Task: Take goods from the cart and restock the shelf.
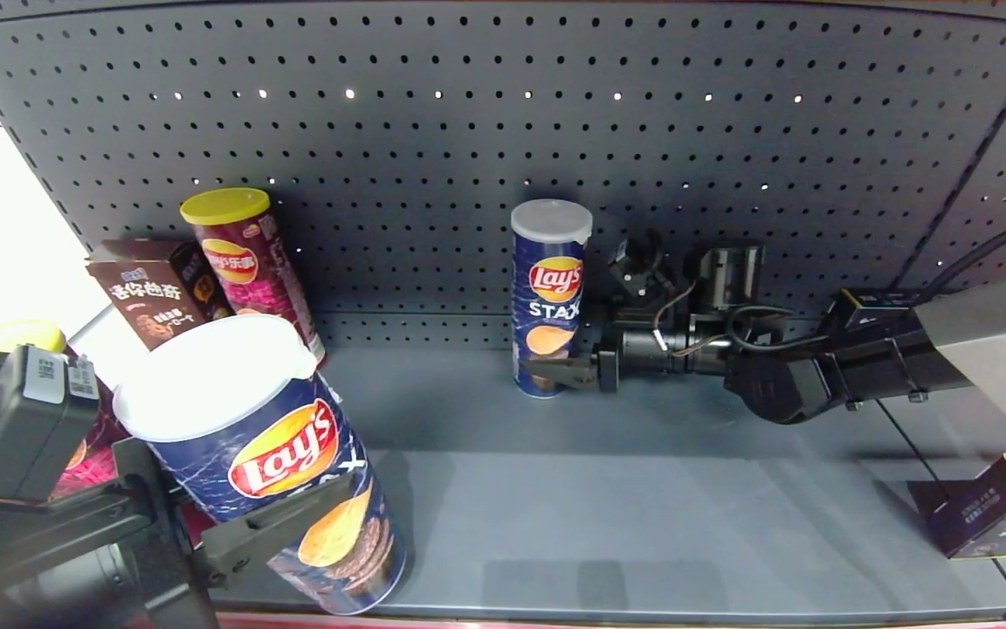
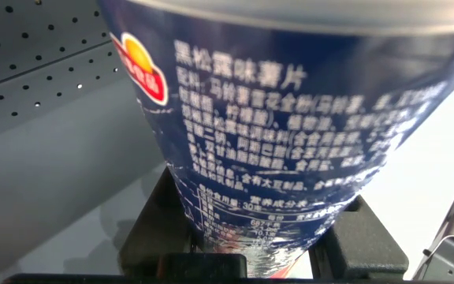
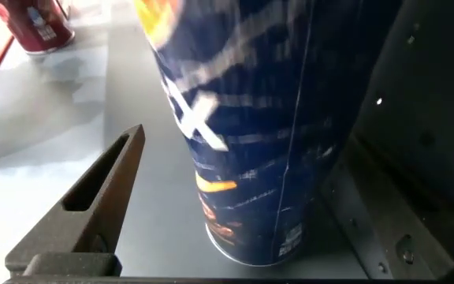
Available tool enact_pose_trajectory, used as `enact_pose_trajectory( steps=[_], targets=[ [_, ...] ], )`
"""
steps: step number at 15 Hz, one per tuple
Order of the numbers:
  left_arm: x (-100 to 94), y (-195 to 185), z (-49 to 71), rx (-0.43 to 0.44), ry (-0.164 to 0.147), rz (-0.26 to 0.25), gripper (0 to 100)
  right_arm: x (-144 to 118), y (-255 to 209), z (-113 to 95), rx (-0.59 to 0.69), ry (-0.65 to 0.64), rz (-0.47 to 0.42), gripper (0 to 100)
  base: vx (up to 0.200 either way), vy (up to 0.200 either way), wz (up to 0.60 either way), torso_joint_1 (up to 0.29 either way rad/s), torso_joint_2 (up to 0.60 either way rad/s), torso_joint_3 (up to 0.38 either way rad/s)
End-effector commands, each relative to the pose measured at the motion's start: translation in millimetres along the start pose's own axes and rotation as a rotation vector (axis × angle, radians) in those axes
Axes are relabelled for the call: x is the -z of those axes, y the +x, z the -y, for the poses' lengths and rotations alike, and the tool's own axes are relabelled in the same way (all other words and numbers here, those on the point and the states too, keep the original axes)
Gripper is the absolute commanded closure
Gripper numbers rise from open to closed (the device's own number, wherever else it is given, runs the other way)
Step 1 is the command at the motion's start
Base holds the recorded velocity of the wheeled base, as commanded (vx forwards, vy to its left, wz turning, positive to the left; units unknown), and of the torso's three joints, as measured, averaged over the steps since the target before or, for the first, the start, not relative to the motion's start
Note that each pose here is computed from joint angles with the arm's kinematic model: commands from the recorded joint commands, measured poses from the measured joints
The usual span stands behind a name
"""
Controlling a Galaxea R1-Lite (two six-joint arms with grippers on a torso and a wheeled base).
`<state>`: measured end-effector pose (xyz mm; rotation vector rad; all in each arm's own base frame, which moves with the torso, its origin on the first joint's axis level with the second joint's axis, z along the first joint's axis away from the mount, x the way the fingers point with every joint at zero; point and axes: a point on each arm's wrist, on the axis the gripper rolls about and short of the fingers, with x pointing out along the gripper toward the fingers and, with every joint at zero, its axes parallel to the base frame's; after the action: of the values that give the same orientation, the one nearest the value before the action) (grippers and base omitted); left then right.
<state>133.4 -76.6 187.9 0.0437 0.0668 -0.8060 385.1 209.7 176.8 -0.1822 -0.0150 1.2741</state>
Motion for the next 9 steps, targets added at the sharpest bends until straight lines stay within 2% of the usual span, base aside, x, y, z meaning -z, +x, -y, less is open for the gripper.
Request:
enact_pose_trajectory(
  steps=[1,5,6,9],
  targets=[
    [-0.1,0,0.0,-0.001,0.000,0.001,100,8,5,0,-0.006,0.012,-0.011,0,0.000,0.000,0.00,0.000,0.00,0.000],
    [-0.1,0,0.0,-0.003,0.000,0.001,100,13,13,5,-0.008,0.007,-0.007,0,0.000,0.000,0.00,0.000,0.00,0.000],
    [-0.1,0,0.0,-0.003,0.000,0.001,100,14,19,5,-0.024,0.003,-0.001,100,0.000,0.000,0.00,0.000,0.00,0.000],
    [-0.1,-1,0.2,-0.004,0.001,0.002,100,7,27,0,-0.008,-0.009,0.007,100,0.000,0.000,0.00,0.000,0.00,0.000]
  ],
)
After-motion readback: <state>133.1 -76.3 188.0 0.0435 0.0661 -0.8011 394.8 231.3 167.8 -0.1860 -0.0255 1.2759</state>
